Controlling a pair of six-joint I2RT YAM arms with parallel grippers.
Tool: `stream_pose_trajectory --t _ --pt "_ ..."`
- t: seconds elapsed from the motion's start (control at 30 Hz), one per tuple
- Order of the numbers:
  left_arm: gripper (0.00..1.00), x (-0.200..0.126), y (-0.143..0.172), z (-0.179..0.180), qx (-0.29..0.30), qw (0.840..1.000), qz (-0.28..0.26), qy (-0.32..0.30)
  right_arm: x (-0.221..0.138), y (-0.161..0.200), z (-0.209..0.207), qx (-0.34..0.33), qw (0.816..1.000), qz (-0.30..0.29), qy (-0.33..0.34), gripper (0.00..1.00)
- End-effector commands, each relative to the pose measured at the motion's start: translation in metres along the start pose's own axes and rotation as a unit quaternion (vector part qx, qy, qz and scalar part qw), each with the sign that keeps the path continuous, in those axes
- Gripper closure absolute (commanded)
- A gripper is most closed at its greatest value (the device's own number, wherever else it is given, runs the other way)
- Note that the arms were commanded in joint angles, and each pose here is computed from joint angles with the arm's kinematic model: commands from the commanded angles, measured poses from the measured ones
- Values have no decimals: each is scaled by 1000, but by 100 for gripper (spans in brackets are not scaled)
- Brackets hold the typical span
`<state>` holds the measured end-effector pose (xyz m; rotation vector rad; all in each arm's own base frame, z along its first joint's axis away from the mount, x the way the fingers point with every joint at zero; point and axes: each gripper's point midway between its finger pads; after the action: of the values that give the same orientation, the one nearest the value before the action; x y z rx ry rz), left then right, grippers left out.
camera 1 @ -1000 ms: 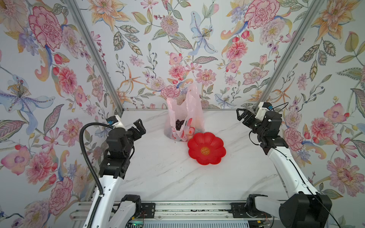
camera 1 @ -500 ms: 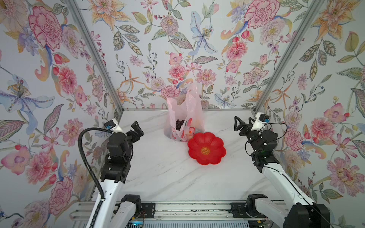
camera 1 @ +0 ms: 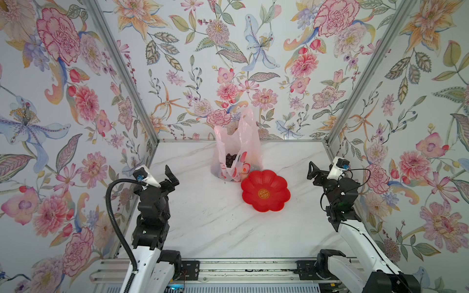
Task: Place the fruits into the plastic bag
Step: Reset both arms
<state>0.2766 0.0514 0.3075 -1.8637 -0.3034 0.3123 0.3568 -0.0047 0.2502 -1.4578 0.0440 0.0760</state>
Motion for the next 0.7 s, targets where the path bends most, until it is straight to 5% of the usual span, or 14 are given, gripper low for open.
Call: stream_pose_trajectory --t 0.0,0.67 --pt "1 0 5 11 20 1000 -9 -21 -3 27 -13 -28 999 33 22 1" --pt "1 19 69 32 42 998 16 -52 11 115 -37 -56 996 67 24 1"
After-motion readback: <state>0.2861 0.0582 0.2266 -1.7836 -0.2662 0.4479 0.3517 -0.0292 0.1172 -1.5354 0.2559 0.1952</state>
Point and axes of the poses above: each gripper's point midway between its finger pads, its own x axis out along the fingers, its own z axis along the line the jaws close on, y = z × x, and after that the axes turned 5 degrees about -x, right-handed
